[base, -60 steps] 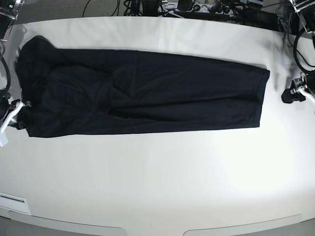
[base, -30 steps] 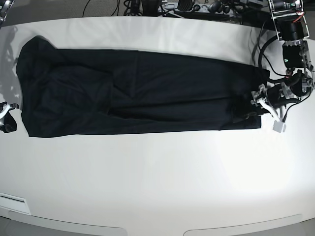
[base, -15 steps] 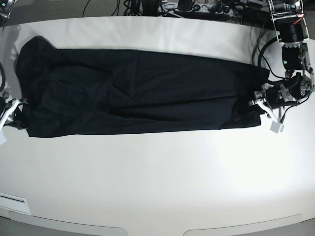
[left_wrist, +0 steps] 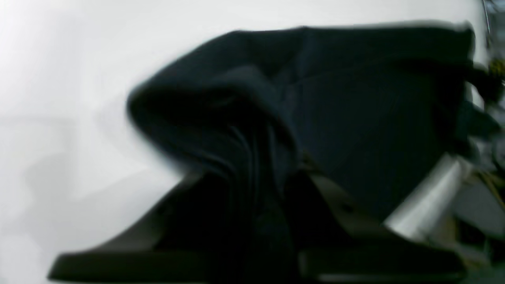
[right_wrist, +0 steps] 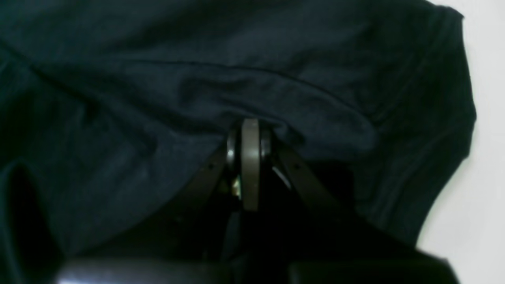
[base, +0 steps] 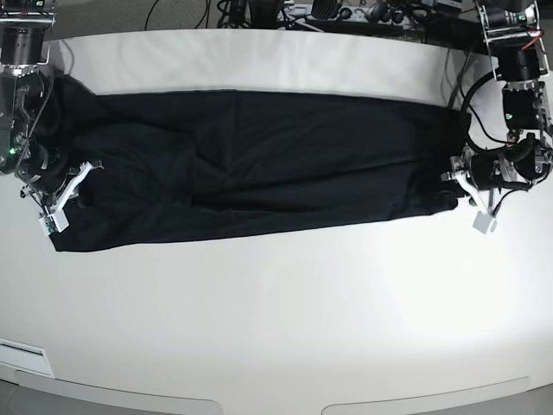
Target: Fold the T-shirt properly
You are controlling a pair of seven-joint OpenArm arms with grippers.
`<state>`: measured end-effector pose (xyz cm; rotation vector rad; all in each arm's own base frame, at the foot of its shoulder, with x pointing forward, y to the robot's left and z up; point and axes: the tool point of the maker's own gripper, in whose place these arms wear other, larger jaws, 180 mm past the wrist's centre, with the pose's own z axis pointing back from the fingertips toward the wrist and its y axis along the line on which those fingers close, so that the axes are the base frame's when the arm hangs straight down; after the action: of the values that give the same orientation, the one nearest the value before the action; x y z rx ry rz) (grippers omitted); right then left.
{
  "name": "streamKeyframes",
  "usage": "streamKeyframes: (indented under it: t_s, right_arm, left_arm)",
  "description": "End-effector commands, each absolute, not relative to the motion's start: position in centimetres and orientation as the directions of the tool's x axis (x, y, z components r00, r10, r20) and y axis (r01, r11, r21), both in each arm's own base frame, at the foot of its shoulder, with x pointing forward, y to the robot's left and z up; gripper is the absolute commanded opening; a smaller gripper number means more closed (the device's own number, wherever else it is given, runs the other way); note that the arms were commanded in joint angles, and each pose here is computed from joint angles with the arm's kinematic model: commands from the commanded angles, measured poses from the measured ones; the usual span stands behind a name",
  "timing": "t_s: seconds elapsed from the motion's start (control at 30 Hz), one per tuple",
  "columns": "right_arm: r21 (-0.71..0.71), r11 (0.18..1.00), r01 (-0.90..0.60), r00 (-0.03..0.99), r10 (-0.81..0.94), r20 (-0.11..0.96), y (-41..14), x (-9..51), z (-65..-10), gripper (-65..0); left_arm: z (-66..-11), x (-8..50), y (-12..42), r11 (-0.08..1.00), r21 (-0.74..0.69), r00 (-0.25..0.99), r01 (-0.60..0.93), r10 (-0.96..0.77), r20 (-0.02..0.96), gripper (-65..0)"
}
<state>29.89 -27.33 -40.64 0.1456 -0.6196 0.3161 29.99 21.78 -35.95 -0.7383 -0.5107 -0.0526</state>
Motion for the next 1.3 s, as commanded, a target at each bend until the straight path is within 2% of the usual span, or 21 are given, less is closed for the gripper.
streamKeyframes:
  t_s: [0.0, 0.07, 0.3, 0.5, 0.7, 0.83, 1.07, 1.27]
  right_arm:
    - [0.014, 0.942, -0.334, 0.803, 0.277, 0.528, -28.2, 28.8, -41.5, -65.0]
    - [0.025, 0.942, -0.333, 0.801, 0.269, 0.535, -28.0, 28.9, -41.4, -65.0]
    - [0.078, 0.942, -0.326, 0.809, 0.236, 0.538, -27.2, 28.8, -41.3, -65.0]
    - [0.083, 0.942, -0.326, 0.809, 0.232, 0.54, -27.0, 28.8, -41.4, -65.0]
    - [0.089, 0.94, -0.33, 0.812, 0.234, 0.535, -26.7, 28.6, -41.6, -65.0]
    - [0.091, 0.939, -0.333, 0.81, 0.235, 0.537, -26.6, 28.6, -41.6, -65.0]
    - [0.093, 0.933, -0.348, 0.811, 0.25, 0.529, -26.4, 28.4, -41.7, -65.0]
    - [0.118, 0.927, -0.355, 0.808, 0.241, 0.538, -26.0, 28.4, -41.5, -65.0]
  left_arm:
    - [-33.4, 30.7, 20.8, 0.682, -0.663, 0.842, 0.309, 0.128, 0.524, -65.0]
    - [-32.1, 29.9, 19.4, 0.605, -0.697, 0.834, 0.384, 0.096, 0.543, -65.0]
    - [-30.3, 30.3, 16.3, 0.561, -0.687, 0.796, 0.462, 0.079, 0.6, -65.0]
    - [-28.0, 30.4, 10.5, 0.449, -0.685, 0.727, 0.573, 0.106, 0.678, -65.0]
    - [-26.1, 30.8, 5.8, 0.336, -0.675, 0.647, 0.657, 0.208, 0.734, -65.0]
    - [-25.0, 31.1, 3.5, 0.271, -0.696, 0.63, 0.665, 0.298, 0.717, -65.0]
    - [-26.3, 32.7, 1.6, 0.36, -0.69, 0.609, 0.628, 0.324, 0.724, -65.0]
    - [-26.7, 32.7, 0.3, 0.343, -0.71, 0.624, 0.615, 0.339, 0.704, -65.0]
